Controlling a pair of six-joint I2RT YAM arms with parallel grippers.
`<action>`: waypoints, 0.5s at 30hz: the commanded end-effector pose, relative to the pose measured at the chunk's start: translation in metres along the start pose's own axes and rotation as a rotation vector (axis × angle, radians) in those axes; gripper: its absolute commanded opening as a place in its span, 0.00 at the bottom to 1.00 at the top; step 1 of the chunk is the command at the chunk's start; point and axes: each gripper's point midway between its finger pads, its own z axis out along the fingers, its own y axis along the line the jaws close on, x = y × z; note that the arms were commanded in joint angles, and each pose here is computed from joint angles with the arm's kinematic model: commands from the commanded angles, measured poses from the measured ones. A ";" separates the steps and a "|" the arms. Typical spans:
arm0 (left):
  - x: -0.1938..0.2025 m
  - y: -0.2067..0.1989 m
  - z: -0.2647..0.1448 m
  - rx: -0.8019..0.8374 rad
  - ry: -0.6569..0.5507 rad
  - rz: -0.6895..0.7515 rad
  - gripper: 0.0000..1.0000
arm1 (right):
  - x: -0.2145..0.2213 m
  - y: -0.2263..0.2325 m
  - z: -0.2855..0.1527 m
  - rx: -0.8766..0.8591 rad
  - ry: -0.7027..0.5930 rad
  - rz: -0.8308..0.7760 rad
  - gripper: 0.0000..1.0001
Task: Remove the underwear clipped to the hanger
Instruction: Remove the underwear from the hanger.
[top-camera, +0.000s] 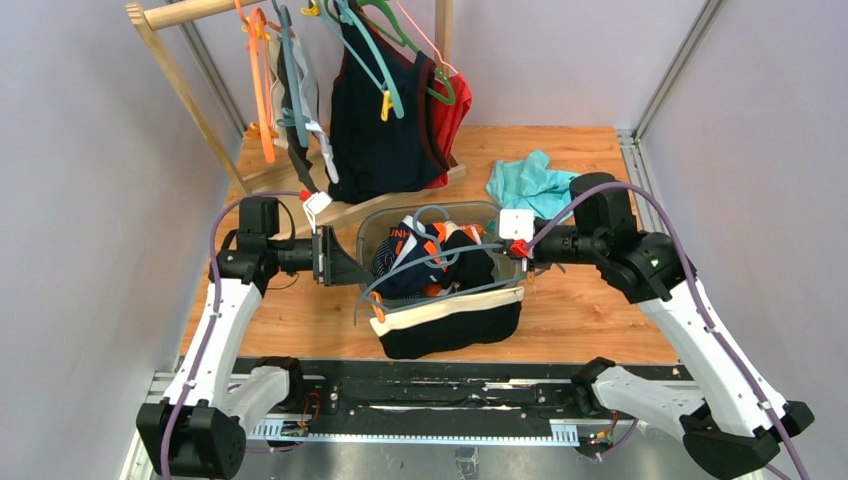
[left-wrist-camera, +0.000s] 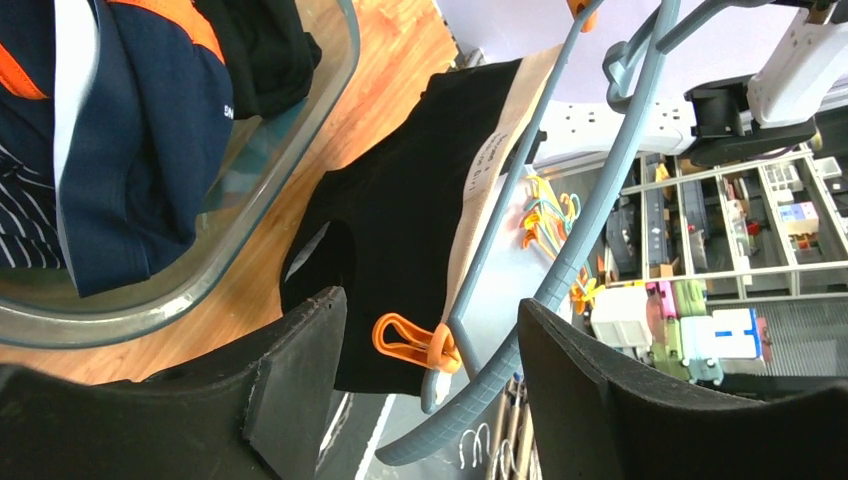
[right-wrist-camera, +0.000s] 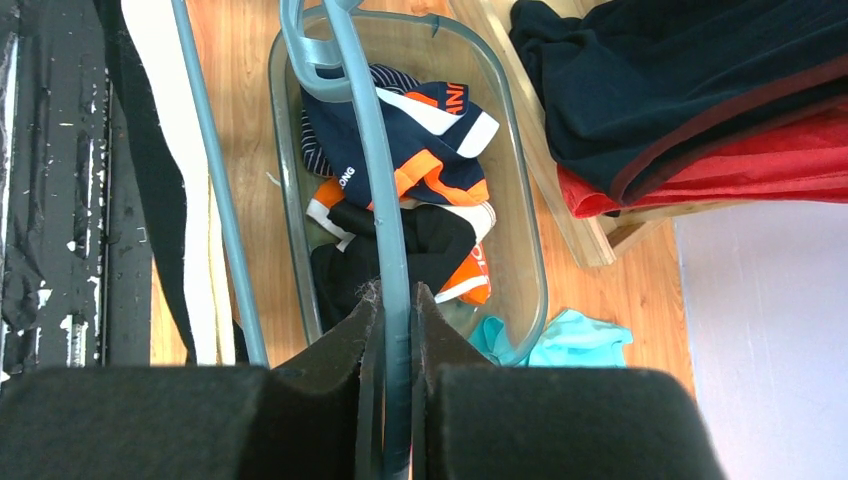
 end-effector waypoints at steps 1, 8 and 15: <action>-0.001 -0.006 0.001 0.046 -0.002 -0.009 0.69 | -0.013 -0.011 -0.007 0.072 -0.053 -0.061 0.01; -0.014 -0.007 -0.002 -0.012 -0.036 0.089 0.70 | -0.017 -0.015 -0.006 0.098 -0.074 -0.051 0.01; -0.038 -0.024 -0.011 -0.049 -0.068 0.295 0.73 | -0.011 -0.002 0.003 0.024 -0.082 -0.022 0.01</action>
